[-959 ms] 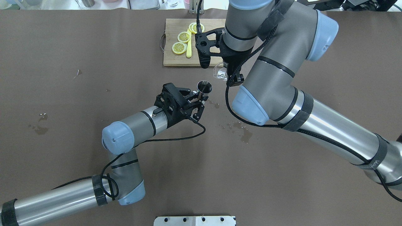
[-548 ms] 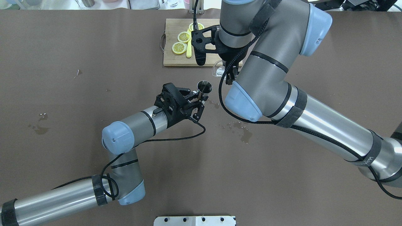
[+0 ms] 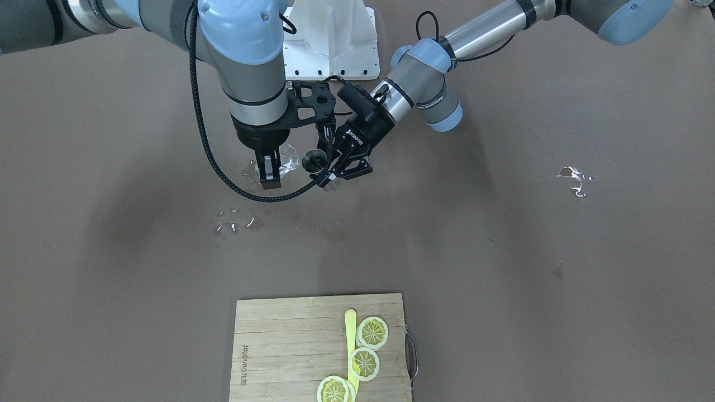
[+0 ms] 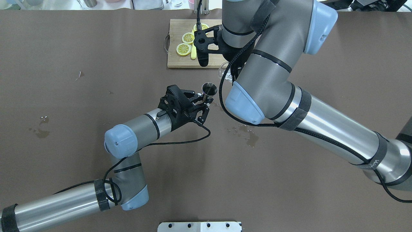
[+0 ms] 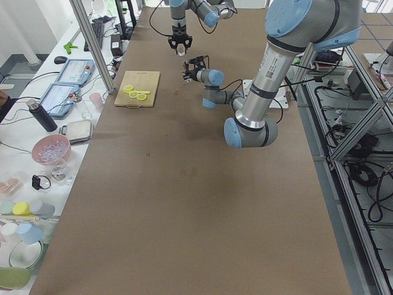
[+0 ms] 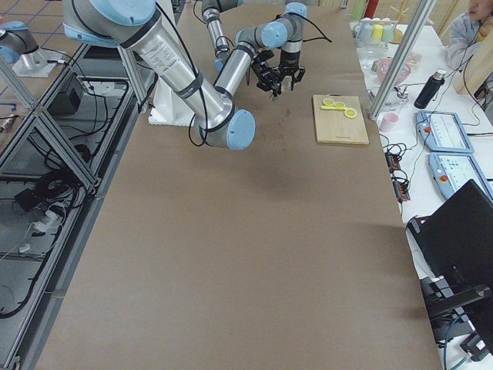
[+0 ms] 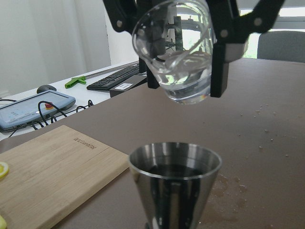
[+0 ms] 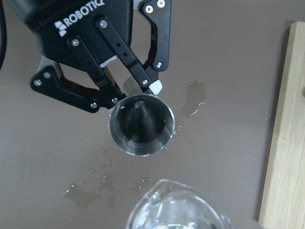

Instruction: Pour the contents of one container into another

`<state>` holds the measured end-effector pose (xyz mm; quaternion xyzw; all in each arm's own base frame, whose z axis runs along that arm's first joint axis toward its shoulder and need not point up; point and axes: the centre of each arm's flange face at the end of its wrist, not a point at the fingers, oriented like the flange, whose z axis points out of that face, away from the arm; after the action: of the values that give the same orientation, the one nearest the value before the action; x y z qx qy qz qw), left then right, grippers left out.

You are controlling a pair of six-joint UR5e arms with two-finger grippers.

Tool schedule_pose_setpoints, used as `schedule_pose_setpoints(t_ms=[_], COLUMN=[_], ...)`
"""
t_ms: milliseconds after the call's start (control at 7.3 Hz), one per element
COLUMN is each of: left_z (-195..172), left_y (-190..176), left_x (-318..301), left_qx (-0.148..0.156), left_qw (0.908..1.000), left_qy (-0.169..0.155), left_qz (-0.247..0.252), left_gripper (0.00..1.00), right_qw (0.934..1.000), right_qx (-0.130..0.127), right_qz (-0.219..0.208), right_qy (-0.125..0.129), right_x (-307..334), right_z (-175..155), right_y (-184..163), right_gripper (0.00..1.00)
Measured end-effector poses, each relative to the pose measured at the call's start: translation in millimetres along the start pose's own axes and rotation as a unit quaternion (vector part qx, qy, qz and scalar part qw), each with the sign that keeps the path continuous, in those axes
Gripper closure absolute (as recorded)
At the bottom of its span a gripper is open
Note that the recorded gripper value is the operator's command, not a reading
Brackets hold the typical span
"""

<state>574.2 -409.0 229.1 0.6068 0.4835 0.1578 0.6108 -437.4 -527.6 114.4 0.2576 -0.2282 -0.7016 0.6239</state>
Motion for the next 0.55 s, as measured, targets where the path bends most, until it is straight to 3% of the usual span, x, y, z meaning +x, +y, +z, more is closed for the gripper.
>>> schedule_pose_setpoints(t_ms=[548], left_z=[0.5], left_y=[1.5], left_x=[-3.6], left_qx=[-0.002], left_qw=[1.0000], left_qy=[-0.003], left_qz=[0.001], left_gripper=[1.00], right_qw=[0.9996], right_qx=[-0.022], right_qz=[-0.001], right_qy=[-0.017], right_x=[-12.0], right_z=[8.2], right_y=[-11.2], right_gripper=[1.00])
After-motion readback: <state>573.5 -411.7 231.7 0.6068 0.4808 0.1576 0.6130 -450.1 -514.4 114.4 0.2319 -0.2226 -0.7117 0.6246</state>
